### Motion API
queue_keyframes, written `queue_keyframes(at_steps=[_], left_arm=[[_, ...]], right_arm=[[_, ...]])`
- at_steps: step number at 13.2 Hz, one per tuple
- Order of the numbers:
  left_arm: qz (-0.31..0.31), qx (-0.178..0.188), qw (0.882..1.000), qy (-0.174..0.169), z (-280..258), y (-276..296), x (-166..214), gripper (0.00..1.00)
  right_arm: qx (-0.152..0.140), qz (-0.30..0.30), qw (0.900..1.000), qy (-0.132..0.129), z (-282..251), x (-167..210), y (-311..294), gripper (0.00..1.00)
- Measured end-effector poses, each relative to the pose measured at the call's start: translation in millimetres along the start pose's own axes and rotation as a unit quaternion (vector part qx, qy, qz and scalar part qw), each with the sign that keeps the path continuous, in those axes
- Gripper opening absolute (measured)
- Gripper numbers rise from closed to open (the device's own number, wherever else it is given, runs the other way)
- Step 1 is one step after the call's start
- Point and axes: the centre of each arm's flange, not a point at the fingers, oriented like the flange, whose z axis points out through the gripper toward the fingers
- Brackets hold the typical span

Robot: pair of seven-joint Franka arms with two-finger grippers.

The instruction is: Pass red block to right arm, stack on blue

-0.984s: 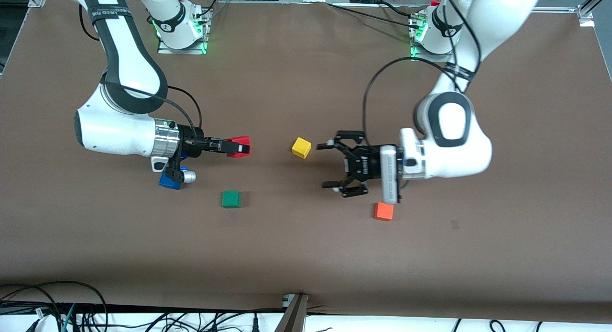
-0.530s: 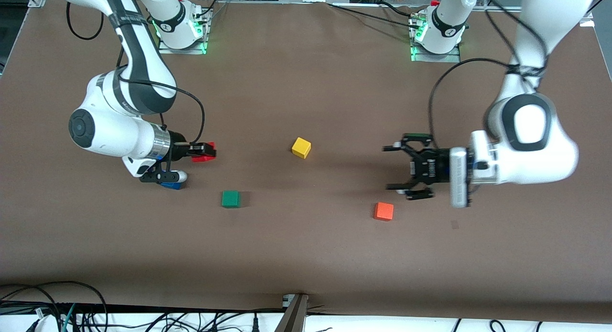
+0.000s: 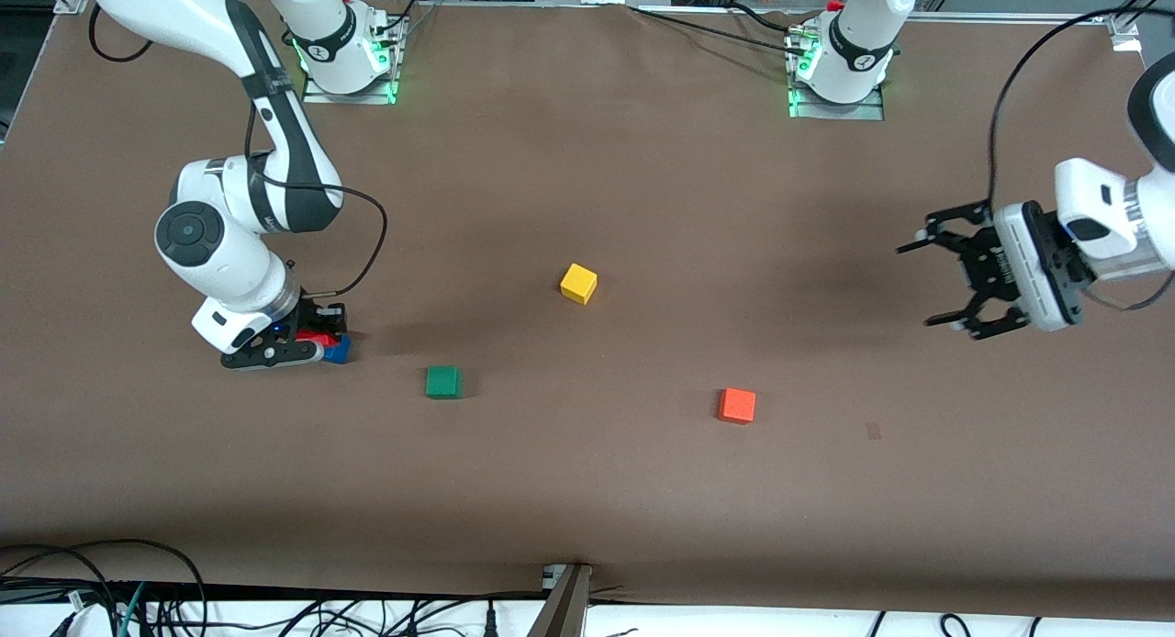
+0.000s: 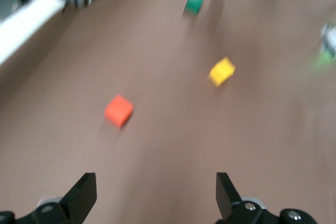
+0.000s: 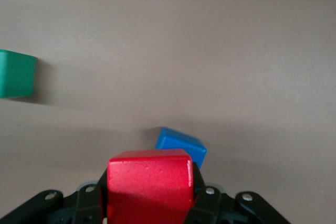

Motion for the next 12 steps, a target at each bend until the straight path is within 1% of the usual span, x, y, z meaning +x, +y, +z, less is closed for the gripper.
queue_keyframes(at_steps=[1,2,4,6,8,10,11,12], left_arm=[[-0.013,0.014,0.999,-0.026,-10,8,-4,1.00],[-0.028,0.026,0.998,-0.044,-19,17,-8,1.00],[-0.056,0.060,0.993,-0.081,-39,34,-18,1.00],[-0.094,0.094,0.984,-0.116,-61,50,-27,1.00],[-0.127,0.123,0.971,-0.162,-76,64,-34,1.00],[-0.154,0.143,0.961,-0.181,-85,73,-36,1.00],[-0.161,0.151,0.958,-0.185,-88,75,-36,1.00],[-0.165,0.156,0.955,-0.189,-90,76,-36,1.00]], right_arm=[[-0.002,-0.003,1.000,0.014,12,-8,4,0.56],[-0.003,-0.004,1.000,0.023,22,-14,7,0.56],[-0.003,-0.003,1.000,0.029,33,-22,9,0.56],[-0.003,-0.002,1.000,0.030,34,-23,10,0.56],[-0.004,-0.001,1.000,0.031,34,-23,12,0.56],[-0.004,0.003,1.000,0.030,35,-23,16,0.56],[-0.004,0.004,1.000,0.030,35,-23,17,0.61],[-0.004,0.005,1.000,0.030,35,-23,18,0.72]])
